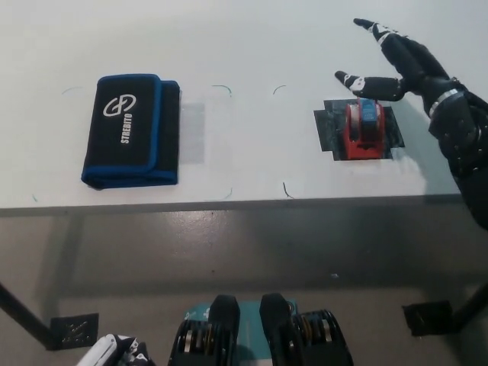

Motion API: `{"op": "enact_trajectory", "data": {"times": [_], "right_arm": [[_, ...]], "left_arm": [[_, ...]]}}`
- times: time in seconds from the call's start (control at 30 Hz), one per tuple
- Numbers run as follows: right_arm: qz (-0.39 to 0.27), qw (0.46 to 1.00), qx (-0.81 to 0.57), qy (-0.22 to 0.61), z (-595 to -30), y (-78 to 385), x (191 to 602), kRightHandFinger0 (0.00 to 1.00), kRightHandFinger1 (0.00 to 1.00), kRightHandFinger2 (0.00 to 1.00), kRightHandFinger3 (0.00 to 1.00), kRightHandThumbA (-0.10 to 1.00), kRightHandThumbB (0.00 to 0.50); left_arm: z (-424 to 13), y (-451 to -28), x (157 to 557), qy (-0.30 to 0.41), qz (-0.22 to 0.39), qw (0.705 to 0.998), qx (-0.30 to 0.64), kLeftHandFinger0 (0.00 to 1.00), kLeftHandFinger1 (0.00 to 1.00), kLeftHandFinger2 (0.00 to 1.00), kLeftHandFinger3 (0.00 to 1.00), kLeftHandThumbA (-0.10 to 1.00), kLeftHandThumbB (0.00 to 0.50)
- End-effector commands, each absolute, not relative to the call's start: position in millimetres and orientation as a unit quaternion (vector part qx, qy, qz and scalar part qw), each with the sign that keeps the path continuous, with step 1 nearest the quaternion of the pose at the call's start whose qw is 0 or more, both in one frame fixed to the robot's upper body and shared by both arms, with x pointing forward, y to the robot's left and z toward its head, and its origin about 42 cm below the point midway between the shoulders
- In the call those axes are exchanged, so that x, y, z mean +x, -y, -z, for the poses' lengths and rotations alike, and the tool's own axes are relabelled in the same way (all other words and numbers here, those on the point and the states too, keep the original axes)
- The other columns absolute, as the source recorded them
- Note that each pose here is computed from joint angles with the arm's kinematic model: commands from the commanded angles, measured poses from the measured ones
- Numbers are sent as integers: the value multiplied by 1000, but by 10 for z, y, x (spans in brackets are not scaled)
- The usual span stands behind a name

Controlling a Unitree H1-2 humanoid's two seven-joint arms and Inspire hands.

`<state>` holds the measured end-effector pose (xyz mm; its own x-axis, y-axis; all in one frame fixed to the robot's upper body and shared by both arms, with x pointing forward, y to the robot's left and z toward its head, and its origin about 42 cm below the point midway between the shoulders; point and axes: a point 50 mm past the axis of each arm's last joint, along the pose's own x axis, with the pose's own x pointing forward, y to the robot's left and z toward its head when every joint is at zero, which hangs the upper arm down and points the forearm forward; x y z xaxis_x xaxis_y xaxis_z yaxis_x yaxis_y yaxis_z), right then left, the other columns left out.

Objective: Use the right hand to move the tape on the right hand side to the notebook on the left hand side

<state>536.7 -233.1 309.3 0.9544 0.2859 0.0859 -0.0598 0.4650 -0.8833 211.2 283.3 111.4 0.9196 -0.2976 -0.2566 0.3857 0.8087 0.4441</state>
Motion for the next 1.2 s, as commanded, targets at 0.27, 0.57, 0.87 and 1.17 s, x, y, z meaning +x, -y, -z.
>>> {"op": "enact_trajectory", "data": {"times": [0.27,0.57,0.87,1.17], "right_arm": [[-46,849,-522,68,-2864,3002,5367,1000,1000,1000,1000,764,500],[-42,875,-482,13,-2416,3201,5278,1000,1000,1000,1000,640,500],[-48,877,-478,2,-2017,3146,5183,1000,1000,1000,1000,681,500],[-63,899,-433,9,-1961,2968,5189,1000,1000,1000,1000,654,500]], "left_arm": [[-1125,-2855,2092,-77,176,948,254,376,375,446,538,392,68],[-1168,-2854,2121,-78,170,948,256,398,381,444,540,378,62],[-1183,-2848,2126,-77,172,947,259,429,401,462,559,388,51],[-1179,-2864,2113,-75,172,948,259,415,395,453,549,371,54]]}}
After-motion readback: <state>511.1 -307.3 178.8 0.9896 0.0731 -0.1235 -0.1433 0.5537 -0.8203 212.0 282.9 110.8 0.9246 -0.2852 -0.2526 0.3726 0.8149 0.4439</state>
